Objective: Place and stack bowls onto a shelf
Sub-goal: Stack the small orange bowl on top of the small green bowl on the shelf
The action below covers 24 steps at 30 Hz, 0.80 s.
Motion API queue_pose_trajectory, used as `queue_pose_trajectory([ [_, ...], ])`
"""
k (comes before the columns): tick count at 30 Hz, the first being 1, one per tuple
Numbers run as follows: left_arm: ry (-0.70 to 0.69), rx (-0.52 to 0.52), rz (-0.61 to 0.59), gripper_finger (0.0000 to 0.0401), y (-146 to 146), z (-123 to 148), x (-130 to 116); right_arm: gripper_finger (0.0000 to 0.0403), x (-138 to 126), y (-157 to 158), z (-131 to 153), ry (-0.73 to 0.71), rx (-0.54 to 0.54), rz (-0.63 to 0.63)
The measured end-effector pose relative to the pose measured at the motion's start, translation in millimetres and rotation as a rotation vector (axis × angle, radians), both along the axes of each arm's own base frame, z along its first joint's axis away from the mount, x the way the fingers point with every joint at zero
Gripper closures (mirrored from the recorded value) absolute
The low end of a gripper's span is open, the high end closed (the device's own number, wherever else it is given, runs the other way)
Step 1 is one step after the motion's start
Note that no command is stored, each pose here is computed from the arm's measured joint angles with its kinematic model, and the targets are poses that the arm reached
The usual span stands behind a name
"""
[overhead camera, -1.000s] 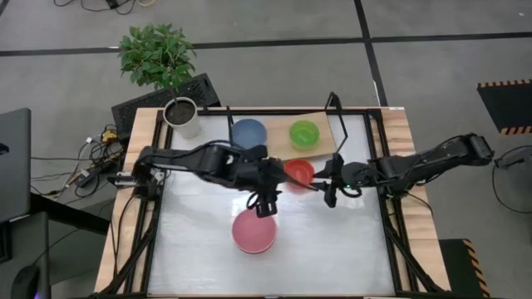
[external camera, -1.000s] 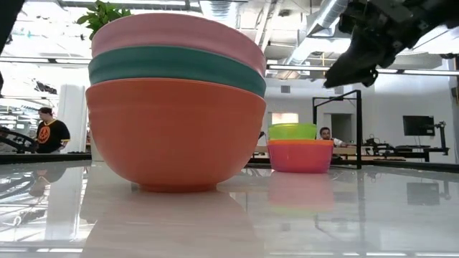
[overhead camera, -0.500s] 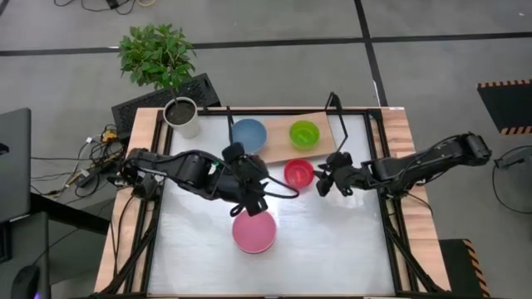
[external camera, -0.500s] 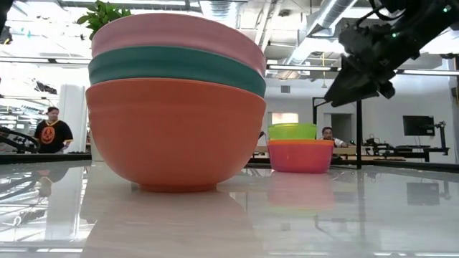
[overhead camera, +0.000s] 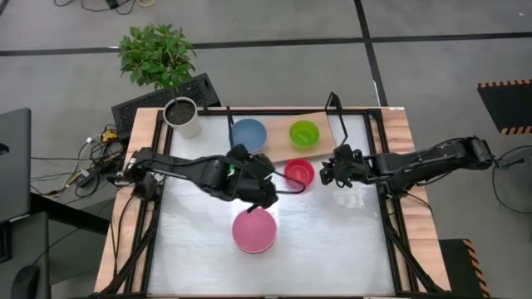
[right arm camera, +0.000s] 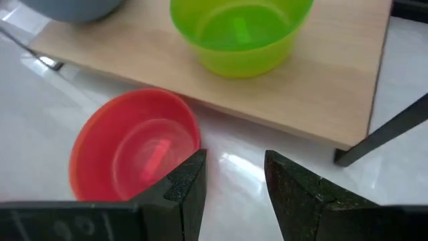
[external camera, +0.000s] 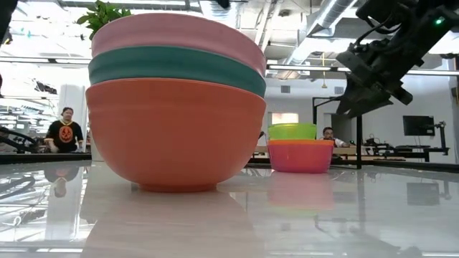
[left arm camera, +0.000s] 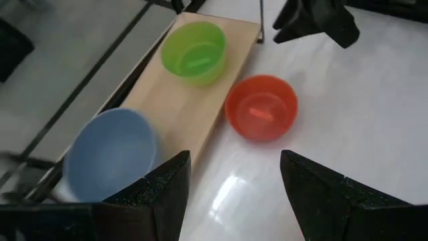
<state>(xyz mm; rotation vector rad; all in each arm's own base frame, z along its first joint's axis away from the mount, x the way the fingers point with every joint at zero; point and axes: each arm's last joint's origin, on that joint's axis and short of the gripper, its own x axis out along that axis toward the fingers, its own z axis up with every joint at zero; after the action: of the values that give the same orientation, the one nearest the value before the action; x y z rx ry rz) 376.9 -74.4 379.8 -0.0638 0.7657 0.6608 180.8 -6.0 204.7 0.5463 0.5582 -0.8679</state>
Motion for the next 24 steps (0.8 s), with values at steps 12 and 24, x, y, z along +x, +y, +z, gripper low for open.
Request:
queue_pose_trajectory([
  [12,-0.296,-0.187,-0.088,0.0184,59.2,-77.6,59.5,0.0228,-14.3,-3.1,3.1,-0.011,0.068,-0.081],
  [24,-0.276,-0.3,0.013,0.0184,89.2,-134.5,52.0,0.0228,-26.2,-3.8,8.6,-0.038,0.077,-0.128],
])
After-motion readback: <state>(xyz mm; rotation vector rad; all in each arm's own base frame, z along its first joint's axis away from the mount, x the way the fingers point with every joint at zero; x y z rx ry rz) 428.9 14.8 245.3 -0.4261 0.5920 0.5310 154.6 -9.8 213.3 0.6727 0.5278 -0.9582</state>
